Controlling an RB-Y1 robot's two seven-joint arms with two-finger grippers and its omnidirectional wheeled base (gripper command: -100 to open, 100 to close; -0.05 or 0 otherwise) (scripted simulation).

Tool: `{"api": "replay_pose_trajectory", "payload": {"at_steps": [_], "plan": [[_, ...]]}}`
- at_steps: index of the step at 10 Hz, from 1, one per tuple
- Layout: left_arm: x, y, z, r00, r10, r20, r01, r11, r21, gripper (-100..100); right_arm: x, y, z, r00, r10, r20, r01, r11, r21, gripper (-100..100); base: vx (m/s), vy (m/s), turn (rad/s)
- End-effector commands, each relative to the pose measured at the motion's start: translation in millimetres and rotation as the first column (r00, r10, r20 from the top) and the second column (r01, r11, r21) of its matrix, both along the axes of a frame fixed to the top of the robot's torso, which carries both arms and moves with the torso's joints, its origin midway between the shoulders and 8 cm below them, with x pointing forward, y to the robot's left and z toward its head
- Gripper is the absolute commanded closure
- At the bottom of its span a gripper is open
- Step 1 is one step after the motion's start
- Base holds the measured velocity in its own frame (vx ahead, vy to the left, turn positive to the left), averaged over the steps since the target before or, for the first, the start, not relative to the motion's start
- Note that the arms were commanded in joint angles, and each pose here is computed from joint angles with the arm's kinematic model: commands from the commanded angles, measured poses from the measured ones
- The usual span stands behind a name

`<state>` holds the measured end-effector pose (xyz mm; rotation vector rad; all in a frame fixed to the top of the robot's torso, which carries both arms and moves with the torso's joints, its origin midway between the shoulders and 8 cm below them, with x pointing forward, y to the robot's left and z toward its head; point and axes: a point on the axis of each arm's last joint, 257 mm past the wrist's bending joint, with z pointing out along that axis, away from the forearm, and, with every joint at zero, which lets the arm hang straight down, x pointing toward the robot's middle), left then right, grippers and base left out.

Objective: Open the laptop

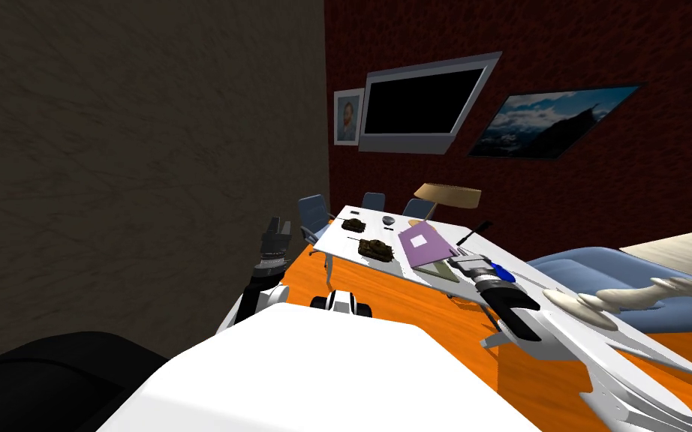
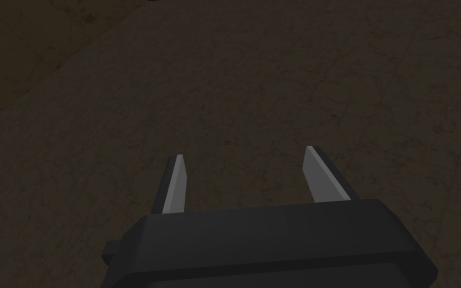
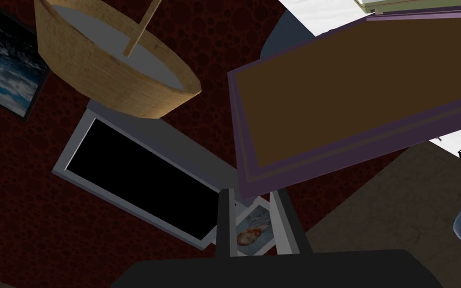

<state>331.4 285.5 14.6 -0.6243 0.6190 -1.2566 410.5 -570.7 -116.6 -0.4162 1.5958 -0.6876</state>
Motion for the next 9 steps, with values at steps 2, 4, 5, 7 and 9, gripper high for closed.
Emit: {"api": "replay_pose_trajectory", "payload": {"at_steps": [2,4,5,7,9], "plan": [[0.0,0.0,0.0,1.0,0.0,0.0,0.0,1.0,0.0,0,1.8,1.8,-27.0,1.0,-0.009,0.006,0.008,0.987,0.161,100,-0.048,-0.095,0.038],[0.0,0.0,0.0,1.0,0.0,0.0,0.0,1.0,0.0,0,5.1,-0.7,-32.1,0.999,-0.024,0.029,0.017,0.976,0.219,100,-0.028,-0.064,0.008],[0.0,0.0,0.0,1.0,0.0,0.0,0.0,1.0,0.0,0,6.2,1.0,-40.8,0.999,-0.029,0.035,0.018,0.965,0.263,100,-0.052,-0.13,0.025],[0.0,0.0,0.0,1.0,0.0,0.0,0.0,1.0,0.0,0,9.0,6.0,-58.3,0.998,-0.037,0.047,0.018,0.937,0.35,100,-0.058,-0.126,0.033],[0.0,0.0,0.0,1.0,0.0,0.0,0.0,1.0,0.0,0,12.6,13.2,-75.5,0.997,-0.043,0.058,0.014,0.901,0.435,100,-0.03,-0.118,0.01]]}}
